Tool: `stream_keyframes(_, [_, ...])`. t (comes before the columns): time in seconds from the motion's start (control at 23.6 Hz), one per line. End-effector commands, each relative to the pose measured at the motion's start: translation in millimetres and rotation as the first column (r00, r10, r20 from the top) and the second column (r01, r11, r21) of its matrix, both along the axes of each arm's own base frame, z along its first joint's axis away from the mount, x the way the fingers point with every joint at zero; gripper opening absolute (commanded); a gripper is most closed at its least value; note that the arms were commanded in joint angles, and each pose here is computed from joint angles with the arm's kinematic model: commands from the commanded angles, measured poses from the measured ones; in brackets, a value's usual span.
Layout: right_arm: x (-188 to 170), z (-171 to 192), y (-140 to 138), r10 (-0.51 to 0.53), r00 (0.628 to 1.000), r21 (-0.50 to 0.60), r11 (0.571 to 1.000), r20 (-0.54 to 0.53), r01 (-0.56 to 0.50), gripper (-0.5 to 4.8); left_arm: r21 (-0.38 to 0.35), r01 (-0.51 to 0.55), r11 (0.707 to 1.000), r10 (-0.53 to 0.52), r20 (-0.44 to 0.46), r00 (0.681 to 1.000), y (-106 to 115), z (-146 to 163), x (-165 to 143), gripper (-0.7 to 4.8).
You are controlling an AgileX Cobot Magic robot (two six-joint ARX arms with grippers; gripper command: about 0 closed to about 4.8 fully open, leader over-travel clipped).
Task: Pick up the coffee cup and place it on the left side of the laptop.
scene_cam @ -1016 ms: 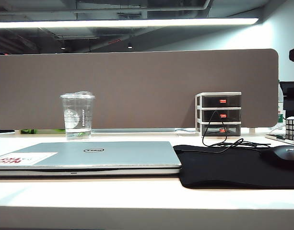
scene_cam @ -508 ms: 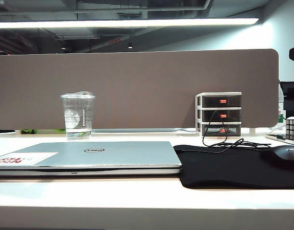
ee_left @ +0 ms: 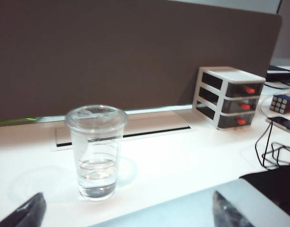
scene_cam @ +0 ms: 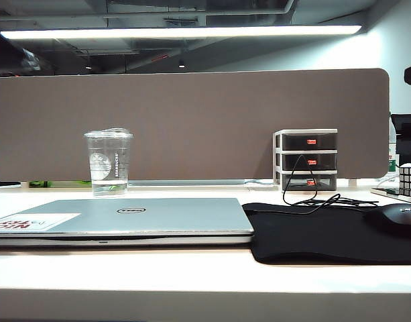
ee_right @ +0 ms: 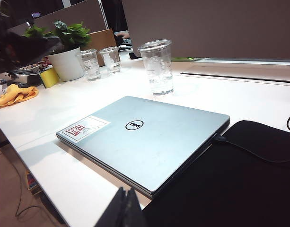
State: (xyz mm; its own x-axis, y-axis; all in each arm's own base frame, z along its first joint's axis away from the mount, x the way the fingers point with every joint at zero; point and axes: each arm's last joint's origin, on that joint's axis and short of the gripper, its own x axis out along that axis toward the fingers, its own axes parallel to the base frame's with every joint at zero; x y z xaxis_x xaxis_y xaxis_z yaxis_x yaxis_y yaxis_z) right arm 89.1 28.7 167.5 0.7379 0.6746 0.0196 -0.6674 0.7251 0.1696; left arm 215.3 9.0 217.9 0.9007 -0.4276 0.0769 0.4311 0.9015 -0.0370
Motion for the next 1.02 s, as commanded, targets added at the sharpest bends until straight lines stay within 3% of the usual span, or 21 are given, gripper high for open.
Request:
stream_keyframes(0.04, [0,0,0,0.003,1.000,0.004,1.000,0.009,-0.004,0.00,0.033,0.030,0.999,-0.031,0.019,0.999,1,-1,15,4.79])
stream_keyframes(0.13, [0,0,0,0.003,1.000,0.004,1.000,0.007,-0.003,0.00,0.070,0.049,0.996,-0.049,0.000,0.999,3,-4,37,4.79])
stream_keyframes(0.42, [0,0,0,0.003,1.000,0.004,1.000,0.006,-0.003,0.00,0.063,0.045,0.997,-0.042,-0.041,0.998,9,-9,82,4.79])
stream_keyframes(0.72, [0,0,0,0.003,1.000,0.004,1.000,0.006,-0.003,-0.01,0.057,-0.022,0.998,0.024,-0.035,0.999,11,-10,94,4.79])
stream_keyframes(0.85, [0,-1,0,0.003,1.000,0.003,1.000,0.003,-0.003,-0.01,0.125,-0.045,0.991,0.047,-0.007,0.999,11,-11,97,4.79])
stream_keyframes(1.02, [0,-1,0,0.003,1.000,0.003,1.000,0.002,-0.003,-0.01,0.179,0.082,0.980,-0.082,-0.008,0.997,13,-21,109,4.79])
